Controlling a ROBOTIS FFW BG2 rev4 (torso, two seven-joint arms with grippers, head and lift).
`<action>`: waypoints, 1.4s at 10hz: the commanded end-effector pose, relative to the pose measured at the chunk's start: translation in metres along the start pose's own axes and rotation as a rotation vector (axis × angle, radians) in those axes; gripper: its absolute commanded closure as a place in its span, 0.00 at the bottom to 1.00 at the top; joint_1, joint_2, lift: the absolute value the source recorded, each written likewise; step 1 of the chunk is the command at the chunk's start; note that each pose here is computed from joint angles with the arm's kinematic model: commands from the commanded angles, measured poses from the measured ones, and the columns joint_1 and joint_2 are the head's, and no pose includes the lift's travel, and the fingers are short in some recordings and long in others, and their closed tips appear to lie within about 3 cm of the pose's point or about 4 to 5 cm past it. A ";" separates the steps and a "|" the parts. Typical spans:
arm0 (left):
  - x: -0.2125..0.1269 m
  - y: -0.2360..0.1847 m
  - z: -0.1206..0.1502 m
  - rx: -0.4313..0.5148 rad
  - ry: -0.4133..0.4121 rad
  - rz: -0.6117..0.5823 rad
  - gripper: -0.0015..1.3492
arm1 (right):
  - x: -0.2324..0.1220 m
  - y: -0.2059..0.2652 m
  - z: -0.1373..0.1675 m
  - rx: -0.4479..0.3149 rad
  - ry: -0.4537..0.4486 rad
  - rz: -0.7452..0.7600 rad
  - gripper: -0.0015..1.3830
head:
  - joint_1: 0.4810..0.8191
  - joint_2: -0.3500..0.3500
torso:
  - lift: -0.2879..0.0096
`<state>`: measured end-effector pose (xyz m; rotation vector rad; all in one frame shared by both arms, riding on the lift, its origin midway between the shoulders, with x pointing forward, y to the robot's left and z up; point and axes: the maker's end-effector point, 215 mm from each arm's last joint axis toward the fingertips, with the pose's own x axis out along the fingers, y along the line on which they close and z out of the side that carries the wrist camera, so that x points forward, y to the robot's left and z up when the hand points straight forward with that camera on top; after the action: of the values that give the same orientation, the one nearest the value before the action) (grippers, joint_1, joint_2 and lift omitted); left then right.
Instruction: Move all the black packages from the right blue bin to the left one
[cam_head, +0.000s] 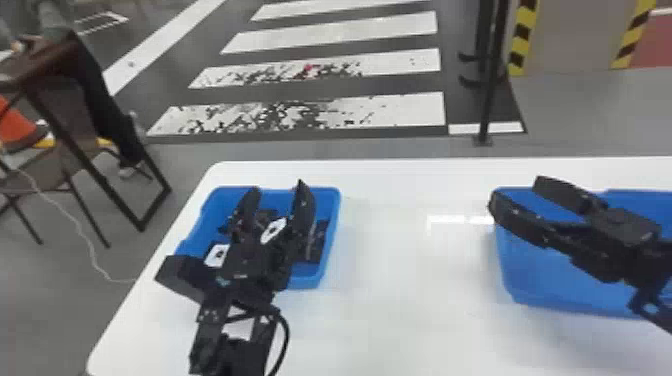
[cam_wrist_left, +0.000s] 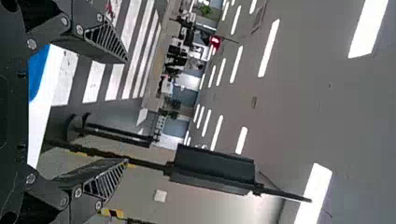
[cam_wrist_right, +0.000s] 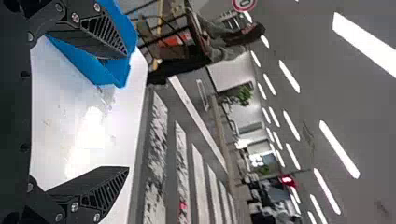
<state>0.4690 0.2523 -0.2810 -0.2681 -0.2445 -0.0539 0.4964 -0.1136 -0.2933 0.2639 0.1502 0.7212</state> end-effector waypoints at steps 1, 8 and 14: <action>-0.023 -0.023 0.001 -0.041 0.016 -0.018 0.19 | -0.038 -0.026 0.013 -0.046 -0.104 -0.111 0.14 | 0.63 0.74 | 0.50; -0.070 -0.035 0.036 0.368 0.002 -0.010 0.19 | -0.160 -0.050 -0.019 -0.222 -0.042 -0.422 0.14 | 0.63 0.44 | 0.50; -0.071 -0.027 0.017 0.280 0.065 0.019 0.19 | -0.159 -0.049 -0.017 -0.228 -0.043 -0.419 0.14 | 0.63 0.46 | 0.50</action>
<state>0.3935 0.2328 -0.2729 0.0195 -0.1904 -0.0082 0.4052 -0.2523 -0.3183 0.0254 0.0807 0.3109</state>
